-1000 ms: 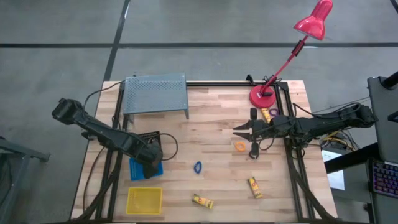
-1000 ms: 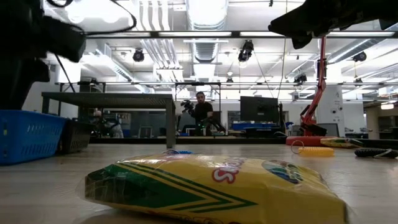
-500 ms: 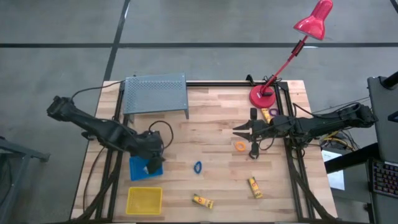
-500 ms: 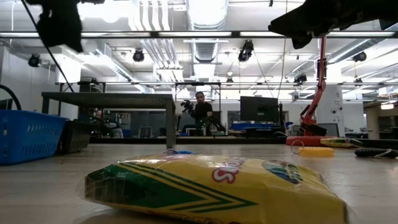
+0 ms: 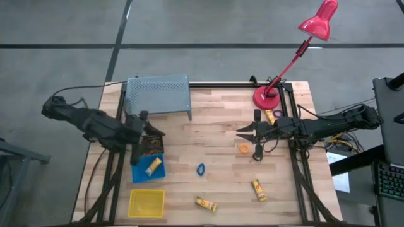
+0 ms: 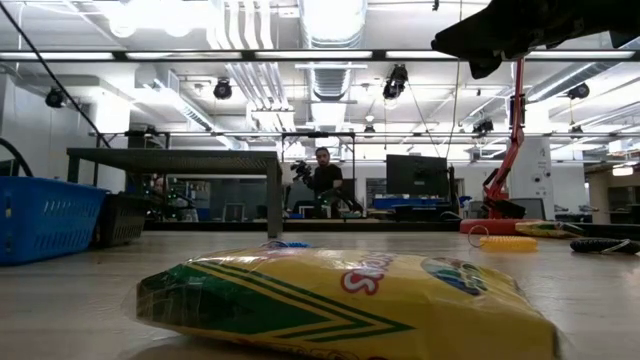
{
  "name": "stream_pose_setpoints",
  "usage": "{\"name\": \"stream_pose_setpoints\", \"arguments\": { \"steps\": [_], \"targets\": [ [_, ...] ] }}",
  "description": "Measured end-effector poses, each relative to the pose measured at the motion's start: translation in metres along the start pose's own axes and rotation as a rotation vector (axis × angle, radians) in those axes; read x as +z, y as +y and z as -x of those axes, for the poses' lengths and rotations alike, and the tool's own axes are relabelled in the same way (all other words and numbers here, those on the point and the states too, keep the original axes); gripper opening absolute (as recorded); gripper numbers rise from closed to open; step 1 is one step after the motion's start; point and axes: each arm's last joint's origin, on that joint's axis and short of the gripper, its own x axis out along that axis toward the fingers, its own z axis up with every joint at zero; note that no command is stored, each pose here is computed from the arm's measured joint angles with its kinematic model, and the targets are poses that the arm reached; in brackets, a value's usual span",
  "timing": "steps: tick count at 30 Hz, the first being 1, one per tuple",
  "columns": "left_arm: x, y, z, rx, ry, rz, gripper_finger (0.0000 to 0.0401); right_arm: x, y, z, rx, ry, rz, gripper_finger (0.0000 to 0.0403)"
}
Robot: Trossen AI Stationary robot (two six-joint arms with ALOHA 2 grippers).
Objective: Pick & Place Office Desk Supplies
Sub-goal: Put the yellow crayon box in the blue bin
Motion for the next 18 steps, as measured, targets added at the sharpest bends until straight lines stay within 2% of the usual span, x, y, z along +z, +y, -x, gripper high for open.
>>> {"name": "stream_pose_setpoints", "arguments": {
  "steps": [6, 14, 18],
  "targets": [
    [0.005, 0.005, 0.027, -0.136, -0.107, -0.066, 0.0230, 0.000, 0.000, 0.000, 0.000, -0.004, -0.001, 0.0068],
    [-0.008, 0.008, 0.026, -0.150, -0.152, -0.016, 0.0230, 0.001, 0.000, 0.000, 0.000, -0.007, -0.002, 0.0068],
    [-0.005, 0.004, 0.018, -0.148, -0.108, 0.074, 0.0230, 0.001, 0.000, 0.000, 0.000, -0.007, -0.001, 0.0068]
  ]
}}
